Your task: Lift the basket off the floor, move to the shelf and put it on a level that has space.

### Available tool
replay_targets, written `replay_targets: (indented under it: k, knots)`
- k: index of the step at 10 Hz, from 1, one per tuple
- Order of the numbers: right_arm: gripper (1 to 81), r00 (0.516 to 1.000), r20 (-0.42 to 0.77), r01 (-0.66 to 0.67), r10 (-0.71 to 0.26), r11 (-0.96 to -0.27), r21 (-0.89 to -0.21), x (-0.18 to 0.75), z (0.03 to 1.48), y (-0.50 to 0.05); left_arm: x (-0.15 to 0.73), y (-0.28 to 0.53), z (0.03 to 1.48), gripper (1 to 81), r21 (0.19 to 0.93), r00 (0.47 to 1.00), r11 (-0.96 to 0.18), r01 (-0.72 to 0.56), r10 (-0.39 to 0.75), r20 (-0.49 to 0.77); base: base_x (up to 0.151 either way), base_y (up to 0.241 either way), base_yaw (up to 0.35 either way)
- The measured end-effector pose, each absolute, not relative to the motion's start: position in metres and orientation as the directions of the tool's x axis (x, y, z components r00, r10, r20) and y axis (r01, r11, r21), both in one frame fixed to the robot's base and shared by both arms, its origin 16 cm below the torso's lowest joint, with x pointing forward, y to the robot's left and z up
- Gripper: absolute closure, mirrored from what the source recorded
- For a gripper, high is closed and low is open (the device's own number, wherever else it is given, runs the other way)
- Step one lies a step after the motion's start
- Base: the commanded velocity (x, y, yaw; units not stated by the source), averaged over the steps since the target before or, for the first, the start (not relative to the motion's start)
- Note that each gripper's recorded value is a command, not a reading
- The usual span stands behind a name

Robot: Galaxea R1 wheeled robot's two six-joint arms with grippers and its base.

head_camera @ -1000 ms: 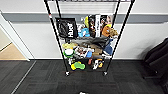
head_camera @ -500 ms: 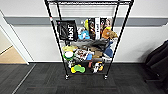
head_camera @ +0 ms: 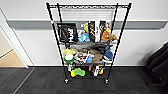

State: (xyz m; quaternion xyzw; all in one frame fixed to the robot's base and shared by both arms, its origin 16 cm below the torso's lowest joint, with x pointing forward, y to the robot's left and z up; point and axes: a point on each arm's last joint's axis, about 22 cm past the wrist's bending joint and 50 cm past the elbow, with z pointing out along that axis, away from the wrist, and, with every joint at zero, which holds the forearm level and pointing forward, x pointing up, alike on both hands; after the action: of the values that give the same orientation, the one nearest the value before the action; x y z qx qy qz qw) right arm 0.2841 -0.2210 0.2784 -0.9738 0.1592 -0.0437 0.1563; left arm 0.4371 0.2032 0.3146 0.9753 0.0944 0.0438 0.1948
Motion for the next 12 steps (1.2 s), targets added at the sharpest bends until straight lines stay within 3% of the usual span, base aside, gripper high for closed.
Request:
replay_targets:
  k: [5, 12]
  knots:
    - [1.0, 0.938, 0.078, -0.296, -0.339, -0.896, -0.332, 0.322, 0.251, -0.226, 0.479, 0.196, 0.294, 1.0, 0.379, 0.977, -0.912, 0.155, 0.199, 0.08, 0.0, 0.0, 0.0]
    - [1.0, 0.938, -0.004, -0.331, -0.347, -0.891, -0.31, 0.312, 0.179, -0.224, 0.482, 0.18, 0.212, 1.0, 0.382, 0.981, -0.907, 0.177, 0.194, 0.005, 0.0, 0.0, 0.0]
